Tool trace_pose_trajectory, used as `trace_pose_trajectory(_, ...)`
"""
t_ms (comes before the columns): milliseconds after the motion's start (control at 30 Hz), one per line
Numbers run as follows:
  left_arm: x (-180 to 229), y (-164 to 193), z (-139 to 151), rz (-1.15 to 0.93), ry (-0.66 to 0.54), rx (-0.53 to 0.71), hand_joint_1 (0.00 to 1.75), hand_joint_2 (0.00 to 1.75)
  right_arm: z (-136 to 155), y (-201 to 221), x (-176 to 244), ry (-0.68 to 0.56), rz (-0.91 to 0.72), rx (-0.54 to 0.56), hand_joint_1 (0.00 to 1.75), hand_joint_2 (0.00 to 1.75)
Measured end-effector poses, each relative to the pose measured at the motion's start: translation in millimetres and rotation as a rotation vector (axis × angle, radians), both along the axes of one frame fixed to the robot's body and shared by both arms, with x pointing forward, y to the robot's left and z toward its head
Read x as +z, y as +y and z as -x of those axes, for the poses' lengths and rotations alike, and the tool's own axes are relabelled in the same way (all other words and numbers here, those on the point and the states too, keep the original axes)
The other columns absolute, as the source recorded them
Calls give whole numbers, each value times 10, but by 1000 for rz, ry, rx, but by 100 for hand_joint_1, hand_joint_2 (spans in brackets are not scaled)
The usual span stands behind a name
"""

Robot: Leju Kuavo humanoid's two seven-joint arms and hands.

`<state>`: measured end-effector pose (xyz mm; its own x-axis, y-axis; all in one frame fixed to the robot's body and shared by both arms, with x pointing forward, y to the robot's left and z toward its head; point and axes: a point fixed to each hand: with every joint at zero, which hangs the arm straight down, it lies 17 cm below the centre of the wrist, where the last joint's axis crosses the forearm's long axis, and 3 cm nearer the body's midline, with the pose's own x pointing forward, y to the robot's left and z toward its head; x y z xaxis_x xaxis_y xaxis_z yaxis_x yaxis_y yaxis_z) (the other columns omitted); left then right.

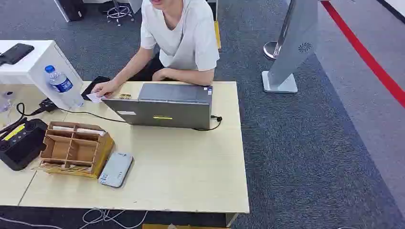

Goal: Pass the card to the sensor for recognition and then transmit it.

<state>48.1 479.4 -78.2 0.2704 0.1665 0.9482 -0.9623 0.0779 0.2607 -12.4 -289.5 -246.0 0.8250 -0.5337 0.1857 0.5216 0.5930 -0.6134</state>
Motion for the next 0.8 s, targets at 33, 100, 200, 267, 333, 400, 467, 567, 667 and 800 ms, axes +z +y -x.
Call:
trace_pose_trajectory(33, 22, 11, -16, -9, 1, -6, 0, 175, 1, 17, -3, 0, -4, 0, 0, 175)
trace_pose_trajectory(100, 103, 43, -74, -39, 4, -30, 0, 175, 0, 46, -9, 0, -12, 1, 0, 175)
trace_pose_trajectory(200, 223, 92, -156, -79, -1, -54, 0, 175, -9, 82, -16, 0, -21, 6, 0, 175)
trace_pose_trajectory(267, 257, 108, -174, -88, -7, -56, 0, 175, -12, 101, -19, 0, -26, 8, 0, 175)
trace_pose_trajectory(333, 287, 121, -189, -97, -9, -59, 0, 175, -19, 109, -21, 0, -28, 13, 0, 175)
trace_pose_trajectory(400, 364, 146, -223, -126, -5, -78, 0, 175, -30, 129, -24, -1, -34, 17, 0, 175)
trace_pose_trajectory(467, 482, 164, -275, -162, -5, -107, 0, 175, -35, 147, -28, 0, -39, 16, 0, 175)
trace_pose_trajectory(567, 627, 145, -414, -206, -13, -158, 0, 175, -74, 142, -30, 5, -43, 55, 0, 175)
trace_pose_trajectory(667, 803, 431, -535, -203, -132, -164, 0, 175, -253, 13, -80, -5, -63, 190, 0, 175)
trace_pose_trajectory(800, 1399, 2714, -547, -184, -58, -311, 0, 175, -403, -224, -169, -38, -103, 295, 0, 175)
